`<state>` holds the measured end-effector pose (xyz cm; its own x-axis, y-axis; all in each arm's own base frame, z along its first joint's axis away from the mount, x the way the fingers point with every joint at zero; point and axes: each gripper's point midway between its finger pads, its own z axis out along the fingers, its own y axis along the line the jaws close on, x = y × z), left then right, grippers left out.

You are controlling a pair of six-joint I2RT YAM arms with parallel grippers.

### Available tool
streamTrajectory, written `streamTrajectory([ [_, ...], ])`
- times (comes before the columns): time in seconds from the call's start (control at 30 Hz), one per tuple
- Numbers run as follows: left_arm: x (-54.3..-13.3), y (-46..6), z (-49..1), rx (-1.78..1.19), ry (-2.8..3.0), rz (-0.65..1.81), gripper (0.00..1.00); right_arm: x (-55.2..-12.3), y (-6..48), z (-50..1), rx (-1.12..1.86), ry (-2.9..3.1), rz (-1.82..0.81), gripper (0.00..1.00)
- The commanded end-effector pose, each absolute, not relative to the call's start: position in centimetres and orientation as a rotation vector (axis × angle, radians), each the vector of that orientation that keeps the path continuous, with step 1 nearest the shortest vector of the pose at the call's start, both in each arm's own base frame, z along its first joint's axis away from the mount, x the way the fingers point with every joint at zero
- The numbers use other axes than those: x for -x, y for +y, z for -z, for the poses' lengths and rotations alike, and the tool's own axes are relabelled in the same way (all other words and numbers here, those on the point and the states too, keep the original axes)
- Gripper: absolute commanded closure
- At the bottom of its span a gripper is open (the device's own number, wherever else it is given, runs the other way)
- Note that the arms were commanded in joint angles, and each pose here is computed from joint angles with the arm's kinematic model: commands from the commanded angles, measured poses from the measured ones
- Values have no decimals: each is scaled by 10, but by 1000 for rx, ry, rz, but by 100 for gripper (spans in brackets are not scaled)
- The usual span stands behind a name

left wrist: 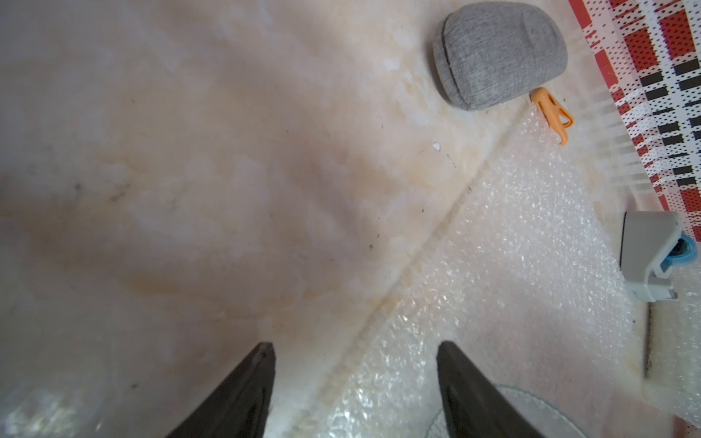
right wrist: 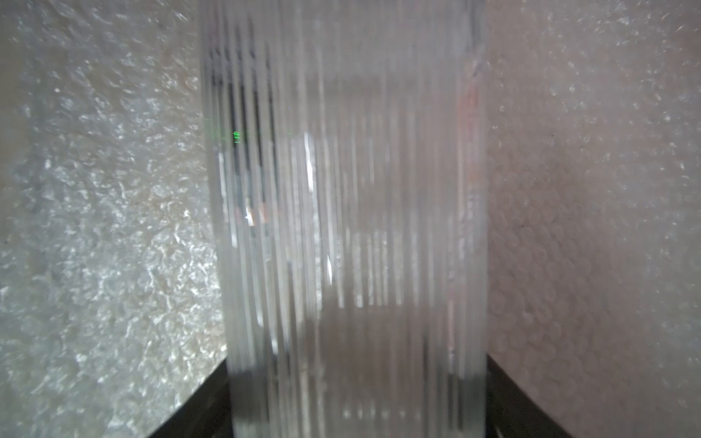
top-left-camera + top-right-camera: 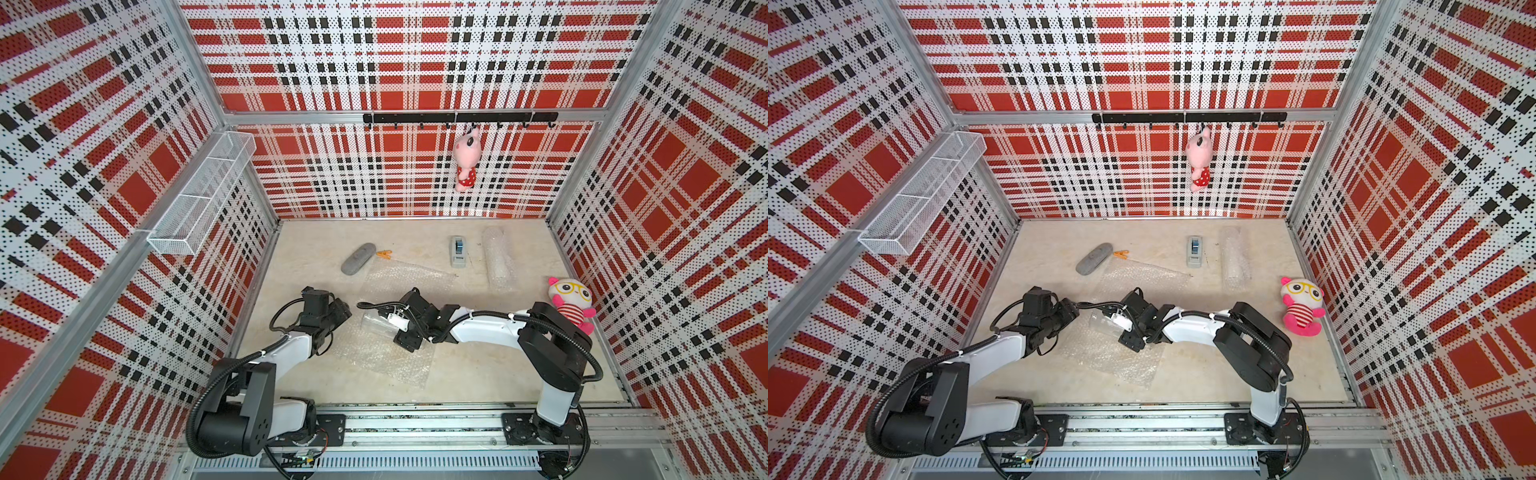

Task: Wrap vases in bubble wrap
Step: Wrap the vase in bubble wrap.

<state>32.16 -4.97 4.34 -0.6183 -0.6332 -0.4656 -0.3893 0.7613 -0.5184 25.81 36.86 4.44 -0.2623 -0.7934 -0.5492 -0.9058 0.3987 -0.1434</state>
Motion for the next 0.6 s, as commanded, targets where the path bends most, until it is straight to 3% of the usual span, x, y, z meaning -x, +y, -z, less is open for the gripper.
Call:
streamTrajectory([
  [0.0, -332, -50, -52, 747, 2280, 490, 28, -261, 386, -59, 1404, 2056, -330, 57],
  [0.13, -332, -51, -51, 746, 2283, 493, 28, -260, 382, -71, 1390, 2048, -317, 30],
  [0.2, -333, -49, -53, 746, 2279, 491, 28, -259, 379, -87, 1371, 2021, -312, 4],
  [0.23, -333, -49, -53, 747, 2278, 490, 28, -259, 378, -95, 1363, 2008, -308, 0],
  [0.57, -332, -24, -62, 807, 2243, 457, 28, -261, 358, -154, 1104, 1947, -328, 0],
])
